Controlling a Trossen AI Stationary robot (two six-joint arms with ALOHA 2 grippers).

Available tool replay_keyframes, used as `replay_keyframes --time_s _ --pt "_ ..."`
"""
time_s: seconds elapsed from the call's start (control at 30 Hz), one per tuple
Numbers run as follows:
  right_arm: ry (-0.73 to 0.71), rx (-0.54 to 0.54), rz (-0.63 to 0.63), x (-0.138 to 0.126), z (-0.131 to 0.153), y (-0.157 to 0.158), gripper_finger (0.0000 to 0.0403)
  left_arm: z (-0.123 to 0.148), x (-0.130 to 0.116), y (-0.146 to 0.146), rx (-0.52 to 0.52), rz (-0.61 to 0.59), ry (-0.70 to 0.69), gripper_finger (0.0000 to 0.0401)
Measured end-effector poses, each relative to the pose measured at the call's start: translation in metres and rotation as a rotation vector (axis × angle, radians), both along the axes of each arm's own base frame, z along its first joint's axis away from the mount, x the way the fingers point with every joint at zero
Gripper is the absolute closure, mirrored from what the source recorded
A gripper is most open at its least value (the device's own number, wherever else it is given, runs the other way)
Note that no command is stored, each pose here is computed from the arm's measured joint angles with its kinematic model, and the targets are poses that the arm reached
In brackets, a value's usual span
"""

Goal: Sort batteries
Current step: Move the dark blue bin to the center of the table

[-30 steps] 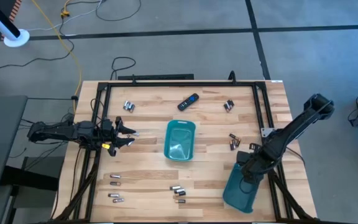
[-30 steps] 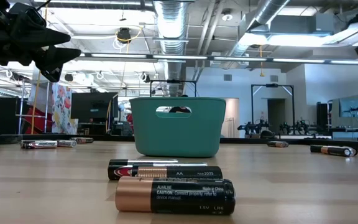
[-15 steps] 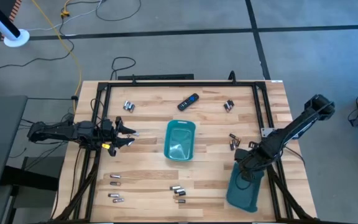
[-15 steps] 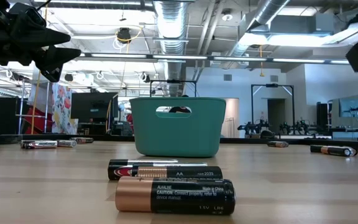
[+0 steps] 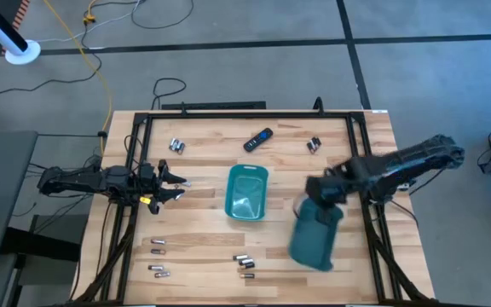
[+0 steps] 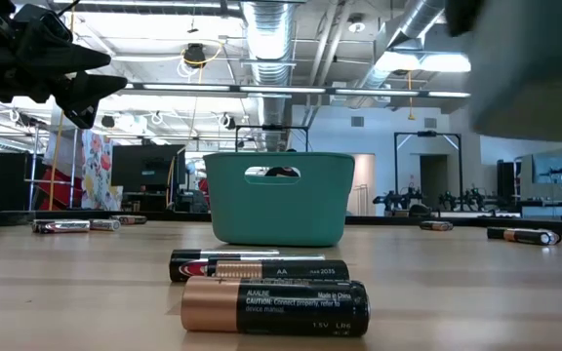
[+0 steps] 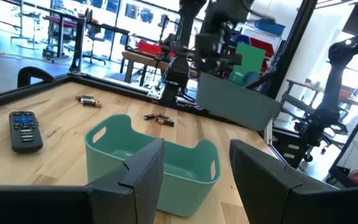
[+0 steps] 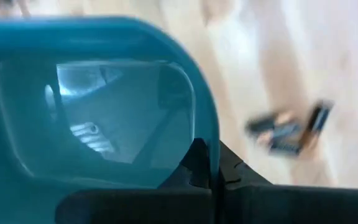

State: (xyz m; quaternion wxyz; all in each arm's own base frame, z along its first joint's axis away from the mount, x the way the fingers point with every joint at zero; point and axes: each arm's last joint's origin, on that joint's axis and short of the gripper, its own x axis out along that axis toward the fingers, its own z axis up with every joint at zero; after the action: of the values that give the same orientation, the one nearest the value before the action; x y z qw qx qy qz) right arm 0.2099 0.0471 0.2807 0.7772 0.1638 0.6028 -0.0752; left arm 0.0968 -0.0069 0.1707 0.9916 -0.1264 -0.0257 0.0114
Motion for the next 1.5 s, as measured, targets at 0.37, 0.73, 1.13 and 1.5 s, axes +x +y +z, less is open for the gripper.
replay_keyframes --time_s 0.37,0.73,1.13,1.5 --pt "0.096 -0.111 0.12 0.053 -0.035 -0.091 0.0403 0.0 0.0 0.0 0.0 0.0 0.0 0.0224" --pt "0.18 -0.039 0.277 0.111 -0.087 -0.145 0.0403 0.0 0.0 0.0 0.0 0.0 0.0 0.0224" --pt "0.107 -0.069 0.314 0.165 -0.089 -0.168 0.0403 0.0 0.0 0.0 0.0 0.0 0.0 0.0224" --pt "0.149 -0.06 0.368 0.163 -0.08 -0.171 0.0403 0.0 0.0 0.0 0.0 0.0 0.0 0.0224"
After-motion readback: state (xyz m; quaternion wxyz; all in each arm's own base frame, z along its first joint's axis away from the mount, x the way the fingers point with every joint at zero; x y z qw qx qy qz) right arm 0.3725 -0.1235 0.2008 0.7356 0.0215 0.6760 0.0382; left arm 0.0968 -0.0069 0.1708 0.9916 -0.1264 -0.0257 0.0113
